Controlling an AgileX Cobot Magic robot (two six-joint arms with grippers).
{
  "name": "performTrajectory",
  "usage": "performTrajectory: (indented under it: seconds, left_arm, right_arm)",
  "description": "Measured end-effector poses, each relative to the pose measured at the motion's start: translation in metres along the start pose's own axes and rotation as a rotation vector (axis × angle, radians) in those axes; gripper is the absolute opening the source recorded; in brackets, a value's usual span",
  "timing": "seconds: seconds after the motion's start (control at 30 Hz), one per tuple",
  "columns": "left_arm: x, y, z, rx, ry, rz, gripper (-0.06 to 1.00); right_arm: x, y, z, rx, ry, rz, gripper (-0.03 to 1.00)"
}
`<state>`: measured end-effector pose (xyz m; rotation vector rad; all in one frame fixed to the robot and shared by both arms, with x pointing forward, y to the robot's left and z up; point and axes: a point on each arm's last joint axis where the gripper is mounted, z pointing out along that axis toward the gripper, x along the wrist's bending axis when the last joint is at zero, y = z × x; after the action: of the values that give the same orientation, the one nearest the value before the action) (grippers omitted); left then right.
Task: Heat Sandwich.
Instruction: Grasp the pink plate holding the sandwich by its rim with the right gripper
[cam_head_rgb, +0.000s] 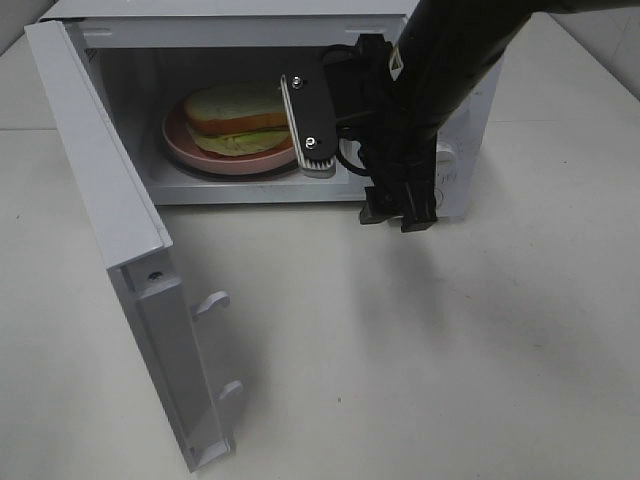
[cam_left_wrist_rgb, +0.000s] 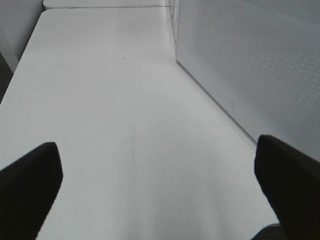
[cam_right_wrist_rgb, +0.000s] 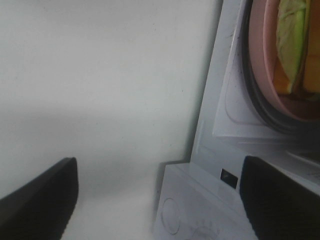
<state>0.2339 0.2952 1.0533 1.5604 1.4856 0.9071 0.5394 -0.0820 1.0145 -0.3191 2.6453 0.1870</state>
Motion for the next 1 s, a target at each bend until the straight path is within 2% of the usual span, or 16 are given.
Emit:
performTrajectory:
  seconds: [0.37, 1.0]
  left_arm:
    - [0.0, 0.0, 0.0, 0.0, 0.0, 0.0, 0.99]
    - [0.0, 0.0, 0.0, 0.0, 0.0, 0.0, 0.99]
  right_arm:
    - [-0.018, 0.021, 0.02, -0.04, -0.04, 0.026, 0.82]
    - [-0.044, 0.04, 0.072, -0.044, -0.042, 0.056, 0.79]
